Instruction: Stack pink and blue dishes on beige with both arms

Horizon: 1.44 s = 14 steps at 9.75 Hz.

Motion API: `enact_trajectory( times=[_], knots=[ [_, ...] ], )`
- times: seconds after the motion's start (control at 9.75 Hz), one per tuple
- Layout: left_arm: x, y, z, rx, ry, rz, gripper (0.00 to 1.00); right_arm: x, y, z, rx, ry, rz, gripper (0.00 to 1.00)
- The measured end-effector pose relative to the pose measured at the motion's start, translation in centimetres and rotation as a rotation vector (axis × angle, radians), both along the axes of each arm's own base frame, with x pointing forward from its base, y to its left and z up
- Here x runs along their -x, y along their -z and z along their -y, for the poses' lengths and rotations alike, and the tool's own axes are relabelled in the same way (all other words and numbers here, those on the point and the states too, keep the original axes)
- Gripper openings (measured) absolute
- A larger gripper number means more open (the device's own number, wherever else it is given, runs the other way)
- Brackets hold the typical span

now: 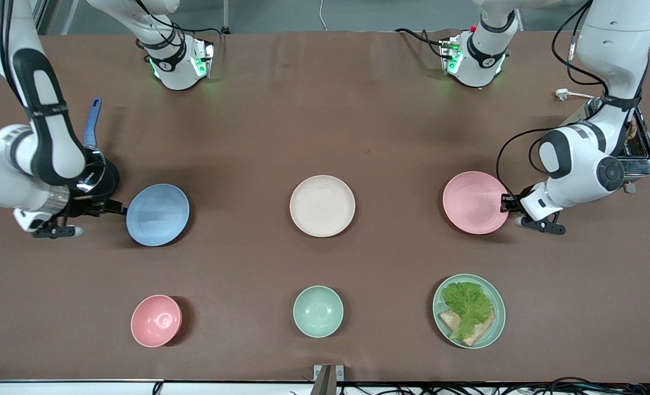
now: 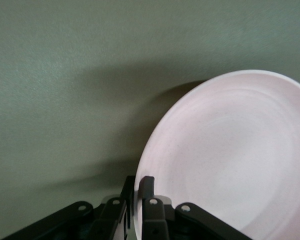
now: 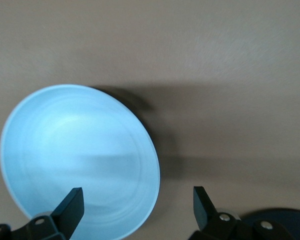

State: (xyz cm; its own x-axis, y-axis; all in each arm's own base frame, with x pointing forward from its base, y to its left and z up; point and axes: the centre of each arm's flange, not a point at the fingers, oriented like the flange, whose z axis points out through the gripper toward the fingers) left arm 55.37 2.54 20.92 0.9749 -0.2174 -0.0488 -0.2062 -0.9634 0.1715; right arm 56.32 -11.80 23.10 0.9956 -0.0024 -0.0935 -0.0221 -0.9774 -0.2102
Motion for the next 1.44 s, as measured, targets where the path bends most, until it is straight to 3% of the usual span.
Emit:
enact_trajectory(
  times=[0.1, 0.21, 0.41, 0.51, 0.62, 0.82, 1.13, 1.44],
  knots=[
    [-0.5, -1.7, 0.4, 0.019, -0.005, 0.007, 0.07, 0.5, 1.7, -0.1, -0.018, 0.016, -0.01, 0.89],
    [-1.2, -3.8, 1.7, 0.056, -0.011, 0.029, 0.06, 0.7, 2.6, -0.1, -0.032, 0.019, -0.012, 0.88],
    [-2.5, -6.9, 9.4, 0.15, -0.023, 0.055, 0.06, 1.1, 3.9, 0.0, -0.079, 0.006, -0.002, 0.78],
    [-2.5, -7.7, 14.3, 0.177, -0.064, 0.034, 0.06, 1.4, 4.5, 0.1, -0.092, 0.004, -0.004, 0.63],
    [-2.3, -8.0, 19.0, 0.195, -0.116, 0.001, 0.06, 1.7, 5.0, 0.4, -0.095, 0.005, -0.009, 0.6],
    [-1.0, -7.6, 26.6, 0.167, -0.178, -0.054, 0.06, 2.0, 5.6, 1.2, -0.096, -0.001, -0.01, 0.55],
    [1.8, -5.4, 35.0, 0.147, -0.261, -0.023, 0.06, 2.2, 5.6, 2.4, -0.11, 0.04, -0.007, 0.07],
    [5.0, -2.0, 40.4, 0.097, -0.333, -0.001, 0.06, 0.5, 2.4, 3.0, -0.19, 0.055, -0.07, 0.04]
  ],
)
